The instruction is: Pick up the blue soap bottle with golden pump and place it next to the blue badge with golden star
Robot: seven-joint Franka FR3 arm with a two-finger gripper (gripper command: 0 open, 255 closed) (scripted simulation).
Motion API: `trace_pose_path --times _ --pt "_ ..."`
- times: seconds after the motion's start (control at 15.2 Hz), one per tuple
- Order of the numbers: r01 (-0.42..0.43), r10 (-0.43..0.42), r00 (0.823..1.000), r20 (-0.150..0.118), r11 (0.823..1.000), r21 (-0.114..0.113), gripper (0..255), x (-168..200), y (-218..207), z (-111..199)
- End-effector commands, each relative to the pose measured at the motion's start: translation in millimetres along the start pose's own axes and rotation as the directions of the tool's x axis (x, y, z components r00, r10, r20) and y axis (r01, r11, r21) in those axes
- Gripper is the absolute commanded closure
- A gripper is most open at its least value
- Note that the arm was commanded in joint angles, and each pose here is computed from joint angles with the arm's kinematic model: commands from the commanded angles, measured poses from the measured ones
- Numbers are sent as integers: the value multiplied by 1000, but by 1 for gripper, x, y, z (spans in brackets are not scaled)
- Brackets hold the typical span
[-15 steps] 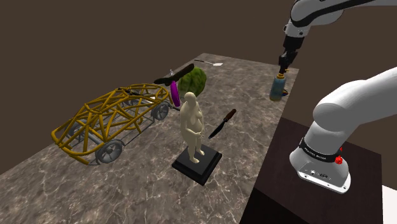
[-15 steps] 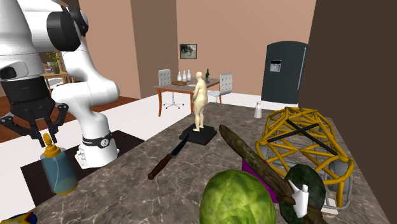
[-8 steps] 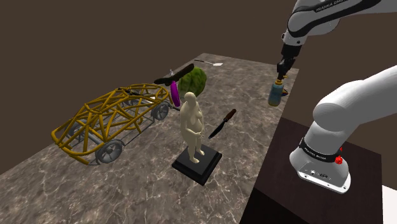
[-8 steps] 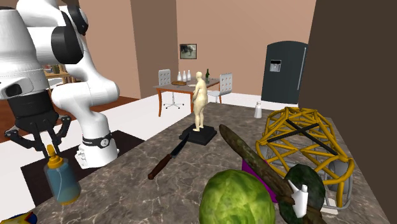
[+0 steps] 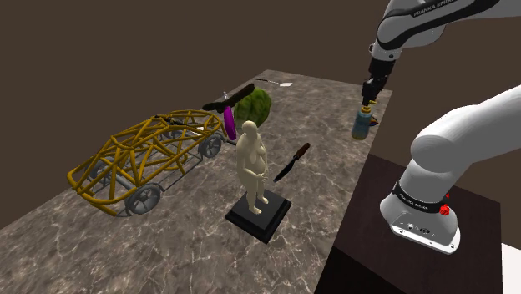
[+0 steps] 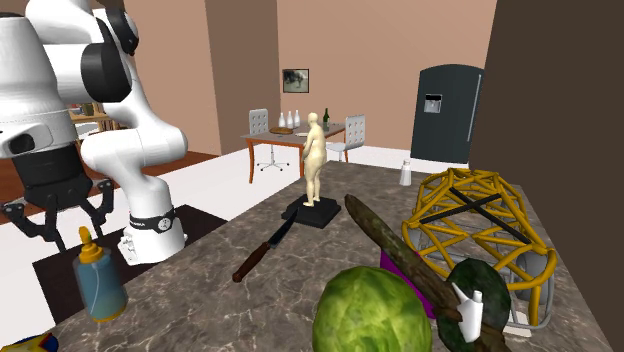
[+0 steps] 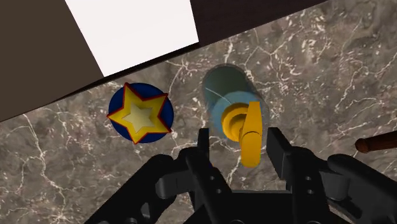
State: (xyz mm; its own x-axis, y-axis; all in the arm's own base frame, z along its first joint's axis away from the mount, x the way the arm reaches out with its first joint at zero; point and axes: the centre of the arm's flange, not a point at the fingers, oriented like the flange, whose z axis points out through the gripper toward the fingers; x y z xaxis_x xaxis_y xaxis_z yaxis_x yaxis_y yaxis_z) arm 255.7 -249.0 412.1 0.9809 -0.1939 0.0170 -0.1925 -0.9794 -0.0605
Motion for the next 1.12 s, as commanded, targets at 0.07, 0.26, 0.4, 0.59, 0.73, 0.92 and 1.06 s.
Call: trace_pose_path --times 0.07,0.26,0.4,0.59,0.73,0.92,1.06 --pt "0 0 1000 2 1000 1 0 0 0 1" --pt "0 0 1000 2 1000 1 0 0 0 1" --pt "0 0 1000 2 1000 1 0 0 0 -25" --pt "0 0 1000 2 1000 1 0 0 0 -49" --pt "0 0 1000 2 1000 1 0 0 0 -49" --pt "0 0 1000 2 1000 1 0 0 0 -49" --pt "0 0 1000 2 1000 1 0 0 0 -49"
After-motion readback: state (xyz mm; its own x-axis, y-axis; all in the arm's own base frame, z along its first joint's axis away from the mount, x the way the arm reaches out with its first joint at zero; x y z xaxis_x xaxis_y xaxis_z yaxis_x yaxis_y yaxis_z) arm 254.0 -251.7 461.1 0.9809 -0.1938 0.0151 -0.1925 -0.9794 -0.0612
